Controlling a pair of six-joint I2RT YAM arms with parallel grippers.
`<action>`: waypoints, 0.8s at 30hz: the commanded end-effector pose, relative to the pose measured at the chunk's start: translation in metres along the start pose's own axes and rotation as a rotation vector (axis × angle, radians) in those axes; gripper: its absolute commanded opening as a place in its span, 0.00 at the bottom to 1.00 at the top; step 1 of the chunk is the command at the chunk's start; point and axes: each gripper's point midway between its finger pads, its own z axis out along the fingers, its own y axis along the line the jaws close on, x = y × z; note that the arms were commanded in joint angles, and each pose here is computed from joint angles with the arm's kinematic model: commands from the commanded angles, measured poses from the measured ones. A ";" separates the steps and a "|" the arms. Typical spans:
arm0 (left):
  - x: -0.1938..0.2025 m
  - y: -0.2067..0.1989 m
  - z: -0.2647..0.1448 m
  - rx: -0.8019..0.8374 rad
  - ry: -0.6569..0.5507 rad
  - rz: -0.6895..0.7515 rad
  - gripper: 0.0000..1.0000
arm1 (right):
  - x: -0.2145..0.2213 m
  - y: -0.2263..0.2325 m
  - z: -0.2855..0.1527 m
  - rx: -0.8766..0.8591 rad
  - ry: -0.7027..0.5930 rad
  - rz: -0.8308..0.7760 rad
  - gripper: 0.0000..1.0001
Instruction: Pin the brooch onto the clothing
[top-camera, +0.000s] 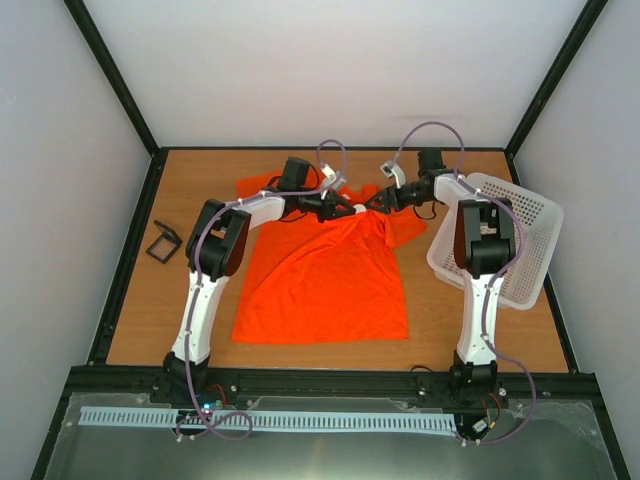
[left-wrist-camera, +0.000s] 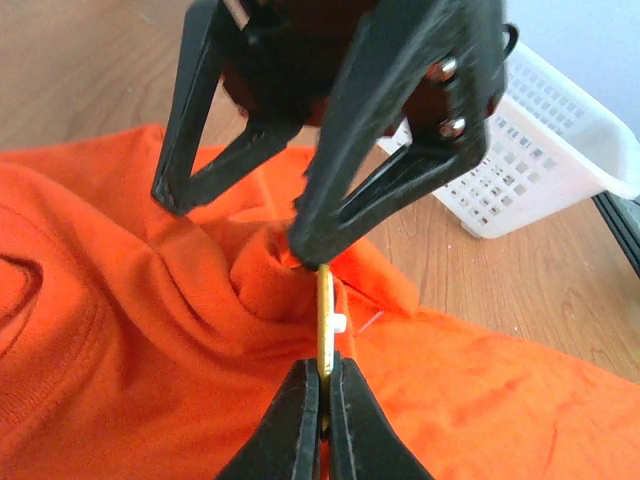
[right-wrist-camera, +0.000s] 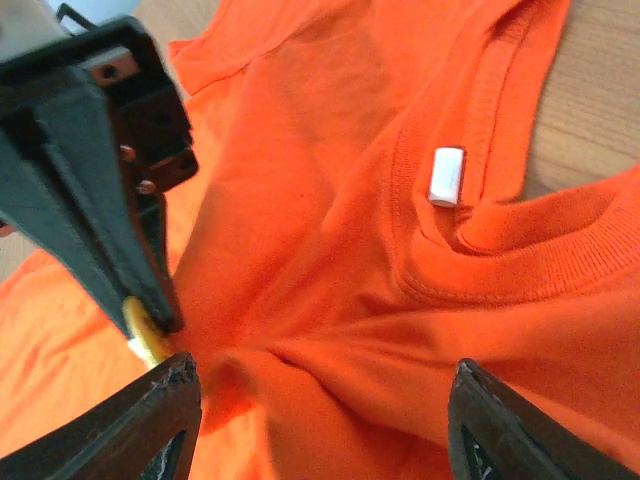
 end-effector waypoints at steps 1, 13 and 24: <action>0.000 0.005 -0.002 0.042 -0.011 -0.049 0.01 | -0.012 0.029 -0.015 -0.056 -0.040 -0.143 0.67; -0.003 0.017 -0.017 0.086 -0.063 -0.125 0.01 | 0.001 0.041 -0.011 -0.133 -0.043 -0.138 0.65; -0.009 0.013 -0.018 0.109 -0.077 -0.126 0.01 | -0.002 0.039 0.011 -0.156 -0.011 -0.117 0.57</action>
